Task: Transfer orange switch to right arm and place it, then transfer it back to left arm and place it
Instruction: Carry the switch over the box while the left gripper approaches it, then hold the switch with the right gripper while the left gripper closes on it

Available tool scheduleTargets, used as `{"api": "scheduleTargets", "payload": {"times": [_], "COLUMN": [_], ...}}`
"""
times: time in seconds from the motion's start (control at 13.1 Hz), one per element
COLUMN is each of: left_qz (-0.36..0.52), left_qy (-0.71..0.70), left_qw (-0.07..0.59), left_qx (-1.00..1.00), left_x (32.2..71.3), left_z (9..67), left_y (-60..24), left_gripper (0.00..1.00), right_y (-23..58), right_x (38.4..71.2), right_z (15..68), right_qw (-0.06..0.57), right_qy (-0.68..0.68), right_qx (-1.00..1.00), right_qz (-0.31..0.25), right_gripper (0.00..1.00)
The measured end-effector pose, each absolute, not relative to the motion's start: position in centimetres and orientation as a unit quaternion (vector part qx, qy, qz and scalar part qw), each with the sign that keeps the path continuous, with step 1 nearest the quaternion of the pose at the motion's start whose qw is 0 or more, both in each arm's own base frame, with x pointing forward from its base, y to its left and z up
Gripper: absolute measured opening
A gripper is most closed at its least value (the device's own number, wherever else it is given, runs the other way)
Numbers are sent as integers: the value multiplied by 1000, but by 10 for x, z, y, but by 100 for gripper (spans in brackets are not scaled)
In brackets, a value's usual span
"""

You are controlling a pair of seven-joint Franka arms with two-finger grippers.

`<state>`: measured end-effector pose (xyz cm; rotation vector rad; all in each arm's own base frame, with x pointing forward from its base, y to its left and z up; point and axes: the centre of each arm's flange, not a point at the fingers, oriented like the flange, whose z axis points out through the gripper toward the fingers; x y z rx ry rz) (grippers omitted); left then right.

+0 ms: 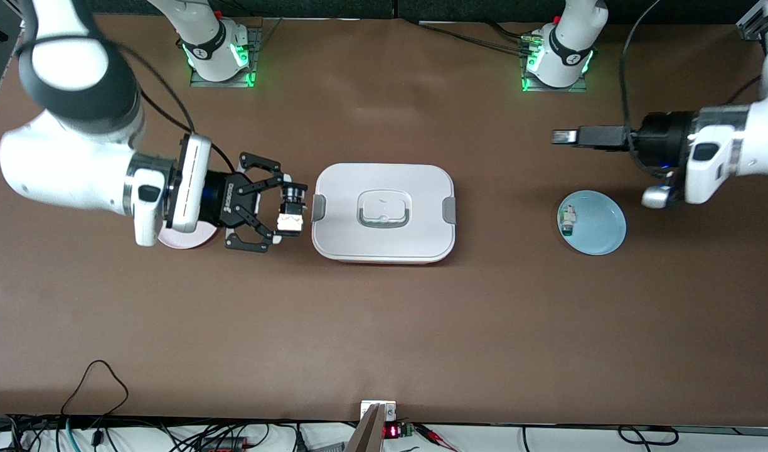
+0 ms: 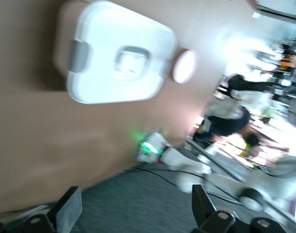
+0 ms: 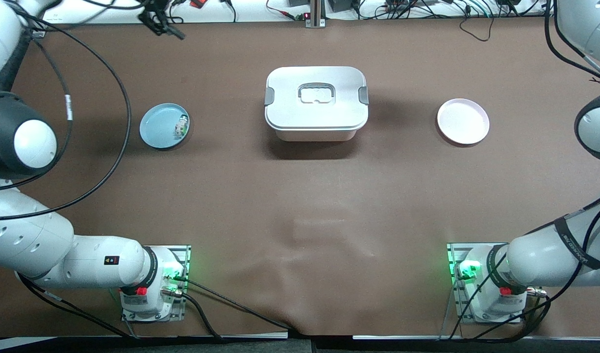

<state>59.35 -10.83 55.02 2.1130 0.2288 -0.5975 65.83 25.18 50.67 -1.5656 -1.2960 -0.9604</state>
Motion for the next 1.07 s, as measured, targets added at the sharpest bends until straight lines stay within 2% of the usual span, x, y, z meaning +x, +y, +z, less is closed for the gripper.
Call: {"api": "scheduleTargets", "payload": {"times": [0.23, 0.46, 0.84, 1.07], "left_qz": [-252, -232, -204, -159], "left_qy": [117, 135, 167, 156], "left_qw": [509, 545, 592, 601], "left_qx": [815, 794, 761, 768], "left_x": [616, 627, 639, 639], "left_z": [523, 522, 514, 504], "left_y": [-121, -171, -218, -238], "left_gripper": [100, 100, 100, 99], "right_y": [280, 348, 431, 429], "right_x": [656, 631, 590, 592], "right_z": [478, 470, 461, 460], "right_qw": [484, 525, 516, 515], "right_qy": [-493, -474, -433, -429], "right_qx": [-593, -577, -611, -614], "right_qz": [-413, -408, -416, -416], "right_gripper": [74, 74, 74, 74]}}
